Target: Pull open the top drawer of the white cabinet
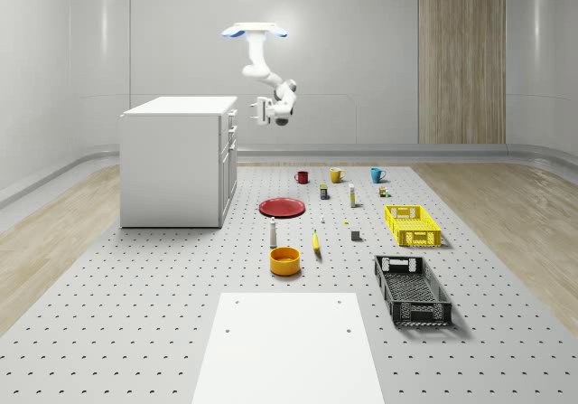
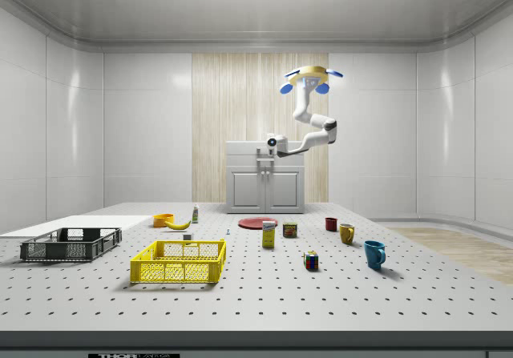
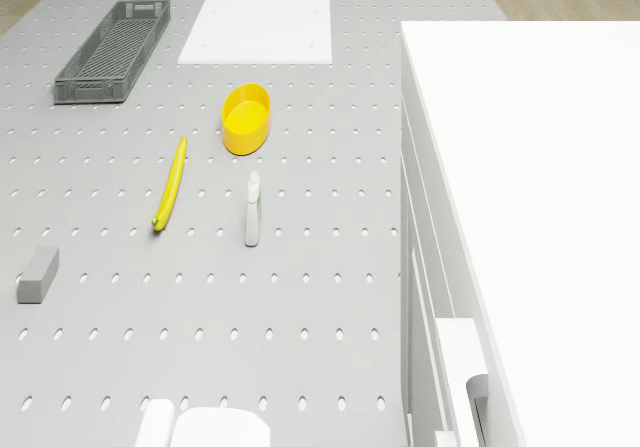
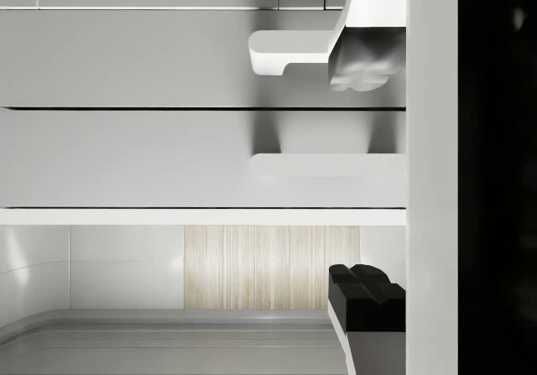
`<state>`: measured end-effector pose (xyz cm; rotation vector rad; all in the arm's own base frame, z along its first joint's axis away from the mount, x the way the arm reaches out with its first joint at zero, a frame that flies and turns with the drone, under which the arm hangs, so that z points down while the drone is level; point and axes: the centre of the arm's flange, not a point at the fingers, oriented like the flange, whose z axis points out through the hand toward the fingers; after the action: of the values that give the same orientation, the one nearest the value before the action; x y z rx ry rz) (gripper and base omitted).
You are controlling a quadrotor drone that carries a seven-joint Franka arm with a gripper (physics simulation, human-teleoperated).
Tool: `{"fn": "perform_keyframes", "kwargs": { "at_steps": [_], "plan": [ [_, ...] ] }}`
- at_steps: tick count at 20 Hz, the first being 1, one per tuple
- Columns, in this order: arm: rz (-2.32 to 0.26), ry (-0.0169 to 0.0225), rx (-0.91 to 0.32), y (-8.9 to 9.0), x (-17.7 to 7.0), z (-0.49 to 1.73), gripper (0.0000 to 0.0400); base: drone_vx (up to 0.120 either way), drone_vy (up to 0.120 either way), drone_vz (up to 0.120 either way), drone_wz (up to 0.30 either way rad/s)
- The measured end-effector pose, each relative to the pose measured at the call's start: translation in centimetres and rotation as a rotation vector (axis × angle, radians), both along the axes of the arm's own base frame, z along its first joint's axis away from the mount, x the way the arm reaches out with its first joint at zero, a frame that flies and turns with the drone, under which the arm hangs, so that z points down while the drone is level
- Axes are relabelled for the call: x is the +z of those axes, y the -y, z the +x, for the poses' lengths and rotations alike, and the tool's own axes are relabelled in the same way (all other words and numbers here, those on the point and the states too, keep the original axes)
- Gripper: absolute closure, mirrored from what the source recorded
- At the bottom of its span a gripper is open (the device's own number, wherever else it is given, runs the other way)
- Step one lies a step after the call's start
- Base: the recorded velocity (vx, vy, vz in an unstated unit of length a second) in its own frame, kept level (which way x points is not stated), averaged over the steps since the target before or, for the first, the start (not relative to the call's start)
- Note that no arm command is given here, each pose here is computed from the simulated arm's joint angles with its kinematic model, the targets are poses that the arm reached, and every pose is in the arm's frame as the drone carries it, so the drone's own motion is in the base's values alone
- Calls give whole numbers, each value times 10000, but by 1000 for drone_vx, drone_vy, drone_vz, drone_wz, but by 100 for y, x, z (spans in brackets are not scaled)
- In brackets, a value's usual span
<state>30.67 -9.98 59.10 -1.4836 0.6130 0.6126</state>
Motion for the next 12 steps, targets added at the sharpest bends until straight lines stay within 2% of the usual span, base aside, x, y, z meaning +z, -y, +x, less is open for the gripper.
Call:
{"fn": "perform_keyframes", "kwargs": {
  "at_steps": [9, 12],
  "plan": [
    [0, 0, 0, 0, 0, 0, 95, 0, 120, 0, 0],
    [0, 0, -1, -40, 0, 0, 95, 0, 13, 0, 0]
  ]
}}
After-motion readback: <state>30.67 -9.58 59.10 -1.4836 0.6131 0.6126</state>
